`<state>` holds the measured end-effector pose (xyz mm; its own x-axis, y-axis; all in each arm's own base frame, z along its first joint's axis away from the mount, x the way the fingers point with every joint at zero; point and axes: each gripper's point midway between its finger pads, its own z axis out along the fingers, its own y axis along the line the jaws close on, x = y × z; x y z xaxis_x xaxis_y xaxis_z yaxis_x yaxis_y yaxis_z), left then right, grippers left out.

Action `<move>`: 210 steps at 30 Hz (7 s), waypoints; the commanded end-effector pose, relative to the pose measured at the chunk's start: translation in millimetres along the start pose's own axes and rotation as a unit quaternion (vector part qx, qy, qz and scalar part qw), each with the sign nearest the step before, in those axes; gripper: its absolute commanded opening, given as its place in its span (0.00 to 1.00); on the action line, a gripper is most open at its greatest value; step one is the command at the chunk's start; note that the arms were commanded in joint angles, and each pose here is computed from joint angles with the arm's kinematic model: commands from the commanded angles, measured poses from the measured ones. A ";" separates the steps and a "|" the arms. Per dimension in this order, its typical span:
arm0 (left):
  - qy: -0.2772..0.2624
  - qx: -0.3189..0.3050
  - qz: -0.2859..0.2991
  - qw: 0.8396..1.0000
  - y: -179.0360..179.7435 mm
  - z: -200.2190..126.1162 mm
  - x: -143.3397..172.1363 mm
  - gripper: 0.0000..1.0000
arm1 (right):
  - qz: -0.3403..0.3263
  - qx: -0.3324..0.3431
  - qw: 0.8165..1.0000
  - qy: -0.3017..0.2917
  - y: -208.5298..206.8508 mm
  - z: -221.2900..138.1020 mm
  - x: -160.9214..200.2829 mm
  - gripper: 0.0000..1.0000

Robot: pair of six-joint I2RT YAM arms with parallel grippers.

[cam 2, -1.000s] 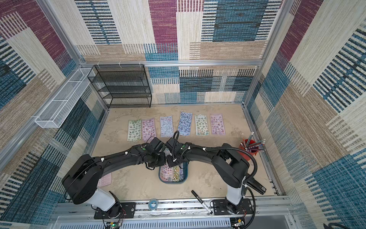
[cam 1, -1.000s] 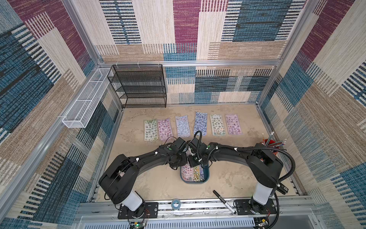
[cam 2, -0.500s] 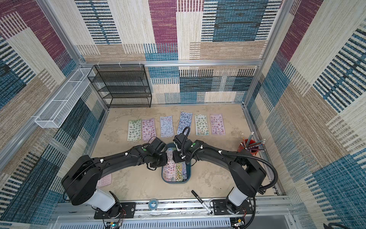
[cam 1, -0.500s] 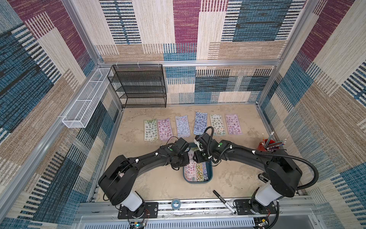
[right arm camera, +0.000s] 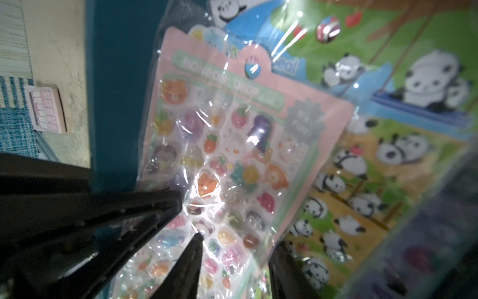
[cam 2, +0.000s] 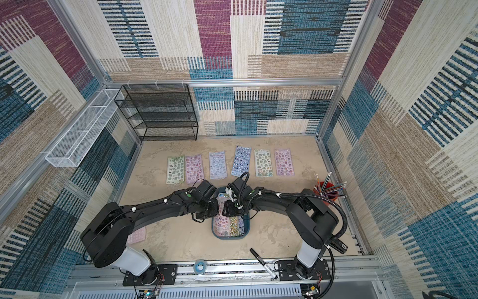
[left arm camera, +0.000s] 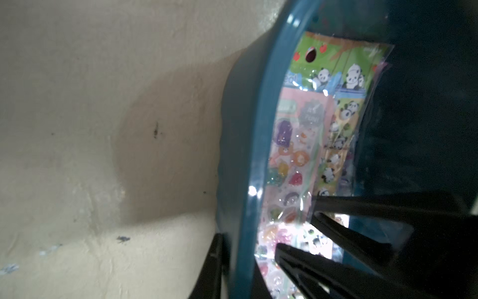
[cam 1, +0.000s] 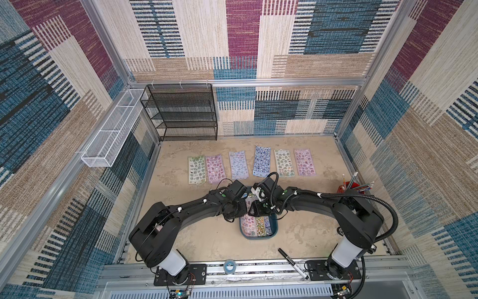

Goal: Take the stickers out of the storage box
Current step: Pick up the sticker from the storage box, then place the sticker at the center of the board.

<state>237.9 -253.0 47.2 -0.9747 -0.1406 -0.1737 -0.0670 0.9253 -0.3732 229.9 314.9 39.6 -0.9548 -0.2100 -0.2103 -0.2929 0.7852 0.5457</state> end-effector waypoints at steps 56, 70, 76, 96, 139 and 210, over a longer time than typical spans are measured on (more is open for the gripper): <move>-0.238 0.192 0.073 0.949 -11.6 -198.0 -84.5 0.81 | -0.221 -0.258 0.923 -0.178 157.5 -168.2 -99.3 0.00; -0.224 0.221 0.077 0.946 -23.7 -204.0 -97.1 0.00 | -0.215 -0.276 0.923 -0.163 158.7 -159.1 -100.0 0.00; -0.221 0.206 0.079 0.950 -17.4 -207.1 -98.3 0.00 | -0.216 -0.267 0.923 -0.172 157.7 -158.6 -105.1 0.11; -0.174 0.031 0.079 0.981 53.8 -217.7 -79.6 0.00 | -0.240 -0.082 0.915 -0.313 121.2 -196.9 -144.6 0.43; -0.053 -0.281 0.052 0.957 191.3 -210.8 -153.5 0.00 | -0.236 -0.004 0.939 -0.251 55.2 -142.3 -107.9 0.41; 0.048 -0.321 0.011 0.946 284.6 -99.0 -258.2 0.00 | -0.206 -0.012 0.959 -0.193 42.1 -102.7 -105.1 0.39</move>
<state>449.0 72.4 74.8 -0.9880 -0.1311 -0.0823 -0.1461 0.9653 0.2166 311.1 307.4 164.2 -0.6686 -0.2737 -0.6914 -0.6470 0.6725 0.3594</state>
